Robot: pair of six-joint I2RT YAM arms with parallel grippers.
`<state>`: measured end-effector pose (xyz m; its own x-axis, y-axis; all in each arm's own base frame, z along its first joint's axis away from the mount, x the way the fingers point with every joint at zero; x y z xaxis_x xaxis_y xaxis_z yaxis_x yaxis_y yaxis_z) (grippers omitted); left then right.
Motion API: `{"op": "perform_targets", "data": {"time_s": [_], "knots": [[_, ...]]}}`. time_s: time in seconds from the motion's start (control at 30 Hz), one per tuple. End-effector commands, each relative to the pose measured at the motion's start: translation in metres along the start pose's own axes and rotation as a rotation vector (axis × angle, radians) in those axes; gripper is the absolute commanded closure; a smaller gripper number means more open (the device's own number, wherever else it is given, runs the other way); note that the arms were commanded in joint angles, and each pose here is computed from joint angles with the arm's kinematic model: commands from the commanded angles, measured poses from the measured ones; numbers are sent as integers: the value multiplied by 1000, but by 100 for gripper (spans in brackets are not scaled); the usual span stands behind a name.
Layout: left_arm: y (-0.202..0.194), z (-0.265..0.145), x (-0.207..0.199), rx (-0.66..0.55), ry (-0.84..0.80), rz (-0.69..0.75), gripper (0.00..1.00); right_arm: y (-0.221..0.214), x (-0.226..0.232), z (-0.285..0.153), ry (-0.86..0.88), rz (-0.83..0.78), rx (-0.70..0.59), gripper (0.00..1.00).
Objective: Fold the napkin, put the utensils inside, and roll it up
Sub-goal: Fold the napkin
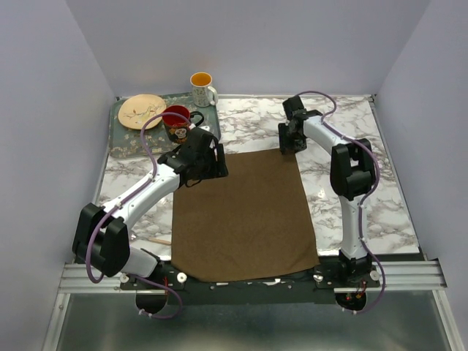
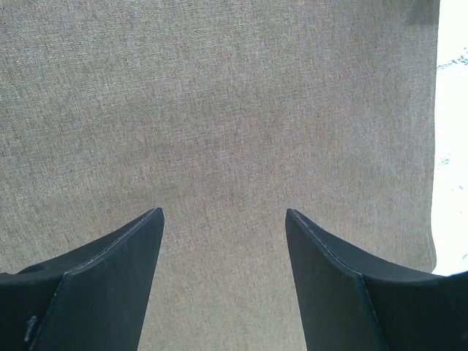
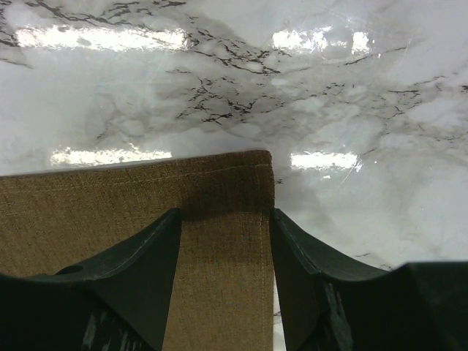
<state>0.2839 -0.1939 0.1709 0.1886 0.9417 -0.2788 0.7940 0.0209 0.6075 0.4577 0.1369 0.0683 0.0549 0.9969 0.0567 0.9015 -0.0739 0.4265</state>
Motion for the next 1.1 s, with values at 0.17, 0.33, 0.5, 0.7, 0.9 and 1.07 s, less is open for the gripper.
{"op": "perform_targets", "data": {"time_s": [0.17, 0.33, 0.5, 0.7, 0.9, 1.07], "knots": [[16, -5, -5, -28, -57, -3, 24, 0, -5, 9, -33, -67, 120, 40], [18, -7, -4, -32, -64, -7, 24, 0, -3, 7, -25, -79, 148, 46], [21, -10, -4, -40, -69, -6, 23, -9, -1, 5, 4, -84, 197, 51], [13, -2, 1, -16, -55, -12, 23, -22, -5, 1, -4, -68, 221, 58], [-5, 14, 4, 46, -63, -25, 24, -20, -7, 2, -25, -62, 216, 83], [-19, 29, 10, 93, -44, -29, 24, -13, -18, 2, -89, -27, 197, 99]]}}
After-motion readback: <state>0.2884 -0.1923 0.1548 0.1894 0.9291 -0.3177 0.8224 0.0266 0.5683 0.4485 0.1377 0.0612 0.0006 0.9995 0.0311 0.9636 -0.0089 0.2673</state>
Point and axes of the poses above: each gripper's point midway between its finger pads, its own z axis out along the fingers, its own x axis along the line the jaws close on, y = z × x, the point moved 4 cm from there along -z, back along the fingers, and after that the axes turned 8 degrees about z, right-handed, at the moved point
